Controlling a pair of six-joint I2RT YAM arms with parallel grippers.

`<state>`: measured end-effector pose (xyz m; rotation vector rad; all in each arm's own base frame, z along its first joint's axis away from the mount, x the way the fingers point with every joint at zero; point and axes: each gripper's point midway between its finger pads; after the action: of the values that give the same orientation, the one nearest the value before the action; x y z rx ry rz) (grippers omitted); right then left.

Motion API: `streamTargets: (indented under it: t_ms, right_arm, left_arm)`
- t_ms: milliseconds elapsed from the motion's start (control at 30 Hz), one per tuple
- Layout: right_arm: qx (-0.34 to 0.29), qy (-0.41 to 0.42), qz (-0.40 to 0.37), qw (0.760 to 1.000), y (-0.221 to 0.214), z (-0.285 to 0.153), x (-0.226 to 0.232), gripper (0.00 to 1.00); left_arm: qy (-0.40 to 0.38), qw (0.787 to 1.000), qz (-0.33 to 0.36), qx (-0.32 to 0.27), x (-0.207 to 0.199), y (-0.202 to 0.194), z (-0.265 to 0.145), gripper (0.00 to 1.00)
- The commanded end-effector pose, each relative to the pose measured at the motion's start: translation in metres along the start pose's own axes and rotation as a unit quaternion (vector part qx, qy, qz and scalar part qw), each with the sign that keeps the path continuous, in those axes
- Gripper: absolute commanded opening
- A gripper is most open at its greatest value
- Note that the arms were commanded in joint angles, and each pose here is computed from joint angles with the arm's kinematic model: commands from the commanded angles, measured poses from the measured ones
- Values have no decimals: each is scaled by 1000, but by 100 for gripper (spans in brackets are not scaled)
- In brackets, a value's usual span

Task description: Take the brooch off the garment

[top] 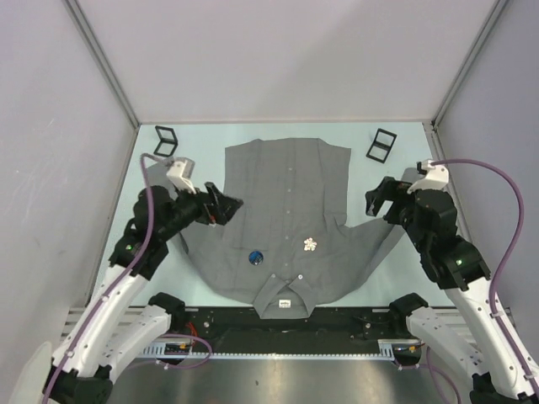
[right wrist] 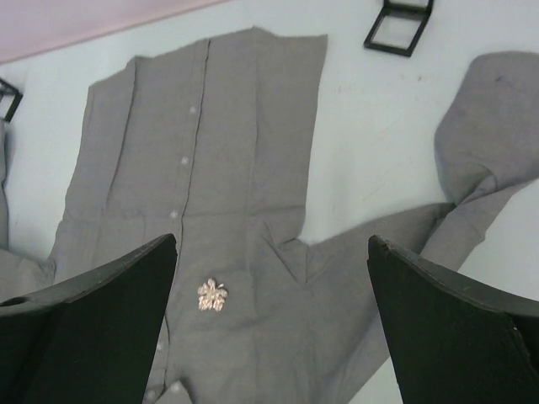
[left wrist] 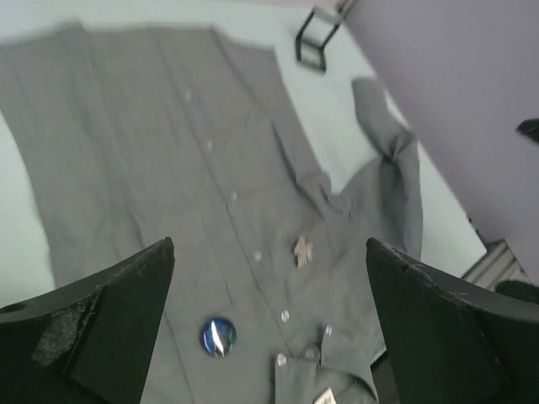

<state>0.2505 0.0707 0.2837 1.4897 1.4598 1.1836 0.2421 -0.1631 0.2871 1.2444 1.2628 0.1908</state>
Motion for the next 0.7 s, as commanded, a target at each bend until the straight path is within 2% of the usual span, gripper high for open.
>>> streamTargets:
  t_ms: [0,67,100,167,200,233,300,367,433,467,500,567,600,667]
  right_arm:
    - [79,35,0,996,-39,10,15,100]
    - [127,84,1,988,-69,16,35,100]
    - [129,107,5,986,-73,17,45,100]
    - [157,161,24,974,-97,13,71,100]
    - [148,187,31,971,-98,15,83,100]
    - [154,216,34,964,-105,10,98,100]
    - [176,236,53,954,-122,10,111,100]
    - [195,245,53,948,-137,8,119,97]
    - [210,244,61,945,-151,11,121,87]
    - [214,244,64,944,-155,12,121,79]
    - [212,246,65,944,-156,13,122,66]
    - [221,227,71,946,-170,19,113,53]
    - [221,227,72,946,-173,21,113,41]
    - [231,224,78,944,-183,25,111,34]
  left_arm:
    - [-53,996,-55,48,-8,-31,11,100]
    - [-65,991,-75,85,-6,-57,21,100]
    - [-87,990,-79,83,-15,-58,28,97]
    - [-99,982,-88,133,-23,-94,42,94]
    - [-105,981,-86,141,-28,-103,49,91]
    - [-137,976,-76,154,-49,-112,52,89]
    - [-129,970,-72,193,-51,-140,71,82]
    - [-146,967,-49,204,-68,-154,83,77]
    - [-125,965,-36,230,-64,-180,100,68]
    - [-133,964,-26,228,-72,-178,107,65]
    - [-130,962,-22,238,-71,-186,113,60]
    - [-123,958,-11,257,-70,-199,130,51]
    - [-119,958,-8,261,-69,-202,134,42]
    - [-111,957,1,269,-65,-208,148,36]
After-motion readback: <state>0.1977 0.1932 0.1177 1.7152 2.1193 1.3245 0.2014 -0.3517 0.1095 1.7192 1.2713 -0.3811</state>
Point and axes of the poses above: each gripper's point midway between its finger pads, its own z axis out along the fingers, its own x axis along the line the jaws close on, y = z × x, and after that the axes turned 10 degrees about -z, right-handed
